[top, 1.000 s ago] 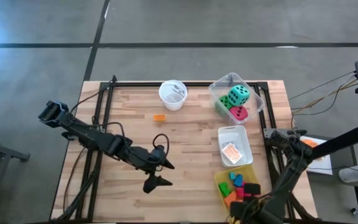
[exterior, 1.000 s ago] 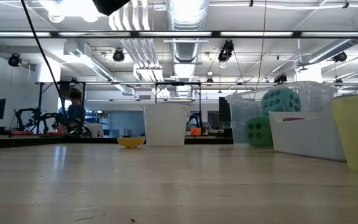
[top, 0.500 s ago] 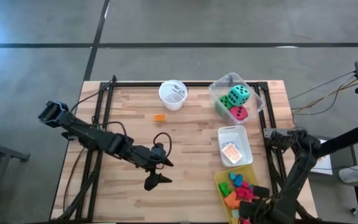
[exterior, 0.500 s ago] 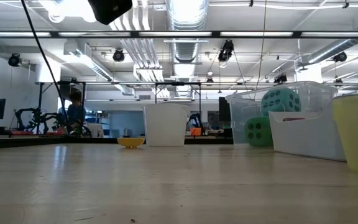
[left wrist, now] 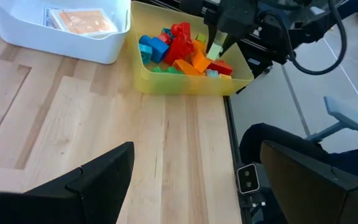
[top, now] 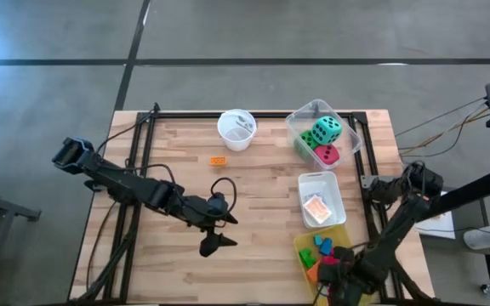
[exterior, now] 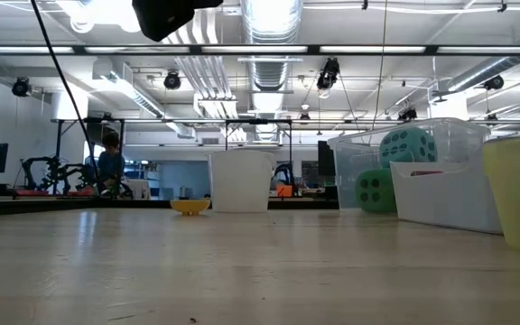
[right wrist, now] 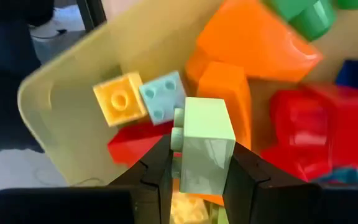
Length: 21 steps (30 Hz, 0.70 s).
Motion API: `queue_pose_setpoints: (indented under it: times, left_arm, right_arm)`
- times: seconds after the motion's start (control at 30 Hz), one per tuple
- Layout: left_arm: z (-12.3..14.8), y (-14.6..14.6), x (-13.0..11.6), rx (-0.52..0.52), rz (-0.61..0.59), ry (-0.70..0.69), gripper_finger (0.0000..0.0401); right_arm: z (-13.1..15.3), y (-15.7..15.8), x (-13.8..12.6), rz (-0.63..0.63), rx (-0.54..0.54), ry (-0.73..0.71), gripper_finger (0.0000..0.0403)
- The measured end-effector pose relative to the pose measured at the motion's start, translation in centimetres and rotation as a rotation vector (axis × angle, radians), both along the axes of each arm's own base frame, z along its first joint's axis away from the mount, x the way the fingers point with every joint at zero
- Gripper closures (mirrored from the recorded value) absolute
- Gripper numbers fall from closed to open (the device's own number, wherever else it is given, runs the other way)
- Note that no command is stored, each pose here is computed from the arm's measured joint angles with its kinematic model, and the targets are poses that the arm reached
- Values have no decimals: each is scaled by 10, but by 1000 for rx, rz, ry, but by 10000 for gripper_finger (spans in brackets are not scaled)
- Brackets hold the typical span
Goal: Pick & Place Toys
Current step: Put the light green game piece into the yellow bin
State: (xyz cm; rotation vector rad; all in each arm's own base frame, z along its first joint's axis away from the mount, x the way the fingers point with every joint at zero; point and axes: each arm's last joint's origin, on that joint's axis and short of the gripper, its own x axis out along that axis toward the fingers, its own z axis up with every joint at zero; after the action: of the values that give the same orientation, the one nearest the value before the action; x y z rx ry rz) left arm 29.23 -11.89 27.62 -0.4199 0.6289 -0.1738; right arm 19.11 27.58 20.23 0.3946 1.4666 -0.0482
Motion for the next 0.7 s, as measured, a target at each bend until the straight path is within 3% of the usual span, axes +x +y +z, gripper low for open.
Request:
queue_pose_setpoints:
  times: [0.37,0.7]
  left_arm:
    - [-4,2,-1,11,4,27,48]
    - [-5,3,-2,18,5,44,48]
  right_arm:
    - [-11,-23,24,40,-7,-34,316]
    - [-20,-33,29,38,-20,-20,316]
